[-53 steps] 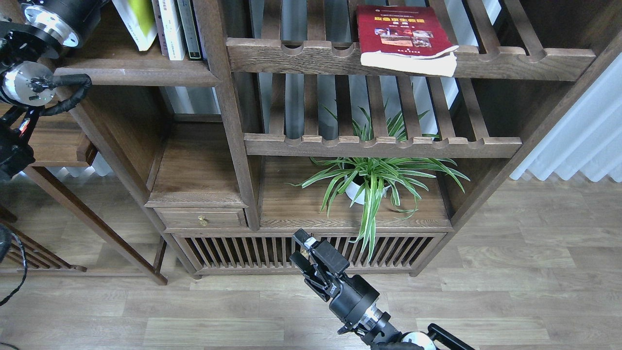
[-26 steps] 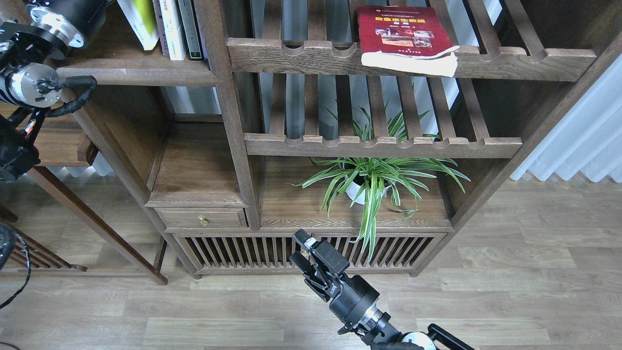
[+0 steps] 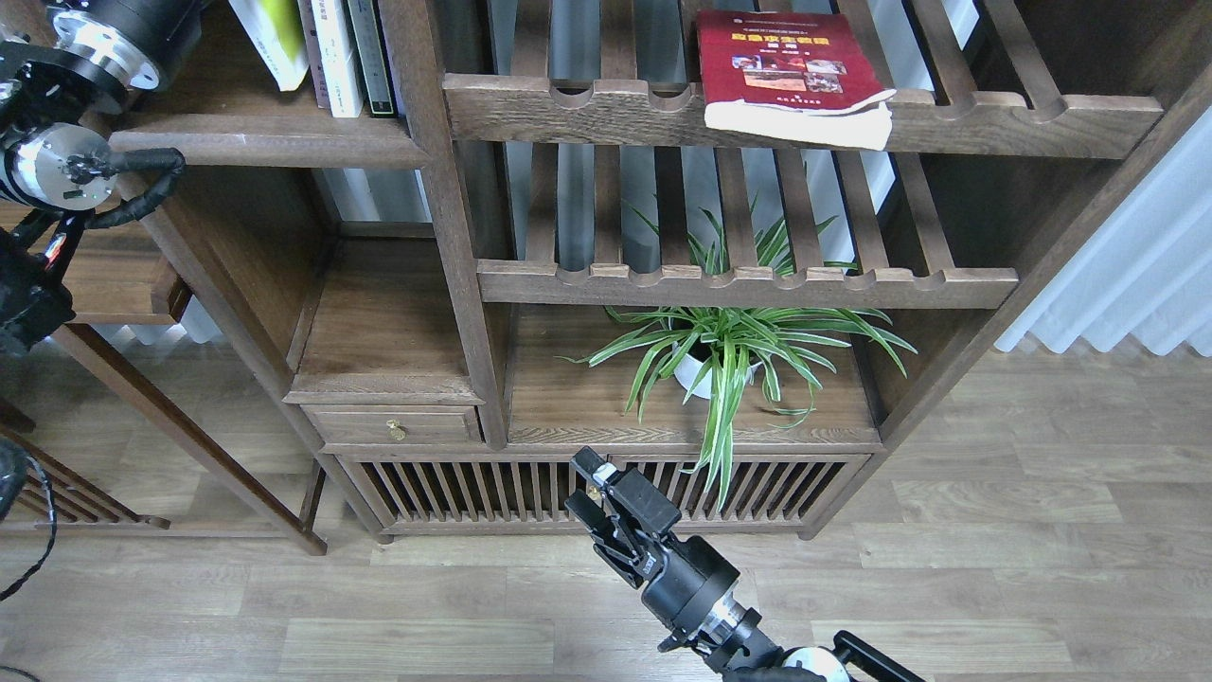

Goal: Organize books on shelf
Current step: 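Lift the yellow-green book up and out of view with the left gripper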

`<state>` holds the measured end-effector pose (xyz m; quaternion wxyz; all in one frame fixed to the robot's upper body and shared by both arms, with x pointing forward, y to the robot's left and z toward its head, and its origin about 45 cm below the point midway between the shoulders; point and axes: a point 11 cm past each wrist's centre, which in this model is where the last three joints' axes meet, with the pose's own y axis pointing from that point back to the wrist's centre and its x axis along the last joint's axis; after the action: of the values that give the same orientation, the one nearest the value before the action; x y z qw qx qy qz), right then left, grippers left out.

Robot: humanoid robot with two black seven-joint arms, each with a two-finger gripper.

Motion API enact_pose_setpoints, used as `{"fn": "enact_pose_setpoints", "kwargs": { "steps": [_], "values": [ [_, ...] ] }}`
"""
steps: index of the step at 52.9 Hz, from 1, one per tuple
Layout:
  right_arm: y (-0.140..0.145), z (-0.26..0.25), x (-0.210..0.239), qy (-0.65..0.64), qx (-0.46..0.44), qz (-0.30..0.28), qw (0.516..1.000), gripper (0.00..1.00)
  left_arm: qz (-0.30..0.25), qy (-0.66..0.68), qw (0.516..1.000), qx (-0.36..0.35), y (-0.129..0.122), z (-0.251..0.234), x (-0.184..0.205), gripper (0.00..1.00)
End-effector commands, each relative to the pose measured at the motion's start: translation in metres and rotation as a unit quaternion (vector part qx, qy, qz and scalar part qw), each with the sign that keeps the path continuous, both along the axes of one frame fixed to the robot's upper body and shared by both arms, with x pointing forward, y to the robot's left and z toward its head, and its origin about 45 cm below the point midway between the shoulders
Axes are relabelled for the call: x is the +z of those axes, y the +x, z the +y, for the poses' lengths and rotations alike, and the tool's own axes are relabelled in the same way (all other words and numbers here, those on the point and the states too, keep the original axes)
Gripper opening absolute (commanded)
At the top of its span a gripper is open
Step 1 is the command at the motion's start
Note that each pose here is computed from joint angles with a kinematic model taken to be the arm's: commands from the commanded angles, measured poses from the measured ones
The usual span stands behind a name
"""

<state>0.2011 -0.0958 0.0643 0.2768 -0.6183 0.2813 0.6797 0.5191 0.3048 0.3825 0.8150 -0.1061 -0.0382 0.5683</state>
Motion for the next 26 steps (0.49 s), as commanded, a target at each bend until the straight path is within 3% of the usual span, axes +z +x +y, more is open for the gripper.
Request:
{"fn": "enact_pose_setpoints", "kwargs": {
  "steps": [1,5,12,26],
  "values": [
    [0.000,0.000,-0.001,0.000,-0.001,0.001,1.000,0.94,0.004,0.002,1.000,0.004,0.001,0.001,0.000,0.30],
    [0.000,0.000,-0.001,0.000,-0.001,0.001,1.000,0.94,0.004,0.002,1.000,0.005,0.001,0.001,0.000,0.43],
    [0.000,-0.001,-0.001,0.000,-0.002,0.002,1.000,0.94,0.000,0.000,1.000,0.006,0.001,0.001,0.003,0.55],
    [0.000,-0.001,-0.001,0.000,-0.002,0.001,1.000,0.94,-0.013,-0.009,1.000,0.003,0.003,-0.003,0.016,0.56]
  ]
}}
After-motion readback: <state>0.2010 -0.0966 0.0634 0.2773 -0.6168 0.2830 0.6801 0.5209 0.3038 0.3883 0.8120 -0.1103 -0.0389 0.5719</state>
